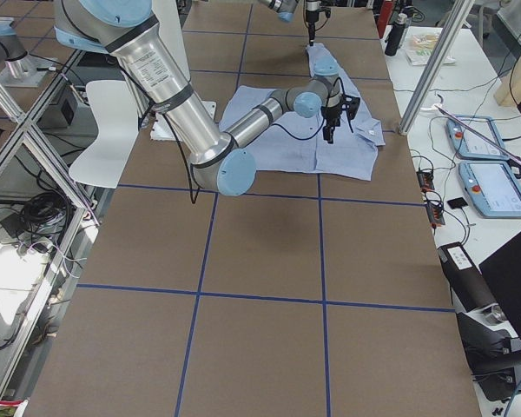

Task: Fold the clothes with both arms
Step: 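Grasp the other sleeve cuff with the left gripper while the right gripper waits, then carry the sleeve with the left gripper across the shirt toward the collar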

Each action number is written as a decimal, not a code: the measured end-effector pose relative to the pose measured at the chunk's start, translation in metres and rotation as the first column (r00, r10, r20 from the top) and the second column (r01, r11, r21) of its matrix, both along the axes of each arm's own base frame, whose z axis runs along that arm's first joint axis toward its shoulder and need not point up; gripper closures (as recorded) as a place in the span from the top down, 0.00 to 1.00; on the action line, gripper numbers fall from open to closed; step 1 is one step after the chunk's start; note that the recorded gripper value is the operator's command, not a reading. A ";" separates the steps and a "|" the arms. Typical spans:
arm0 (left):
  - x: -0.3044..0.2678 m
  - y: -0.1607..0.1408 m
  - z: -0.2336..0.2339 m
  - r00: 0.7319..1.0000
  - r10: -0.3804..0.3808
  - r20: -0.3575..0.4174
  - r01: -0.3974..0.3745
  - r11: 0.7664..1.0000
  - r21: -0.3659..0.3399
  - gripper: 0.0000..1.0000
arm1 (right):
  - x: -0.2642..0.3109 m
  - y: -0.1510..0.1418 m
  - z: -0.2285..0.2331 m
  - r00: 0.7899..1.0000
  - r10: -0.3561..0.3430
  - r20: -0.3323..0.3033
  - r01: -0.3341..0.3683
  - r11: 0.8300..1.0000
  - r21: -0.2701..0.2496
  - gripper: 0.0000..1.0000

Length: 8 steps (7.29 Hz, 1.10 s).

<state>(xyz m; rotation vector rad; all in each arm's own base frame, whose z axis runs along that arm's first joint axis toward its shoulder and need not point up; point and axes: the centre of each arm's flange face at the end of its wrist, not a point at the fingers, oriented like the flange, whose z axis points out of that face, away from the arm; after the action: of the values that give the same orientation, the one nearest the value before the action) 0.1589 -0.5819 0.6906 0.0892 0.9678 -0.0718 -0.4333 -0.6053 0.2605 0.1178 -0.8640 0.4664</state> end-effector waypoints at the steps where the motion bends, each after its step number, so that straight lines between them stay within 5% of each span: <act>1: 0.001 0.000 0.000 1.000 0.001 -0.001 -0.001 1.000 0.003 0.00 | 0.002 0.000 -0.001 1.000 0.001 0.002 -0.001 1.000 0.002 0.99; 4: 0.003 -0.006 -0.038 1.000 0.001 -0.029 0.001 0.997 0.074 0.00 | 0.014 0.009 0.001 1.000 0.005 0.012 -0.005 1.000 0.012 0.99; 8: 0.046 -0.046 -0.221 0.992 0.024 -0.126 0.019 0.944 0.328 0.00 | 0.059 0.013 0.016 1.000 0.010 -0.022 -0.010 1.000 0.018 0.99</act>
<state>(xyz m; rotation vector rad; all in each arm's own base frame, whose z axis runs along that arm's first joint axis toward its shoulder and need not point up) 0.2048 -0.6282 0.4699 0.3953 1.1028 0.0892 -0.3743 -0.5928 0.2762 0.1432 -0.8460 0.4661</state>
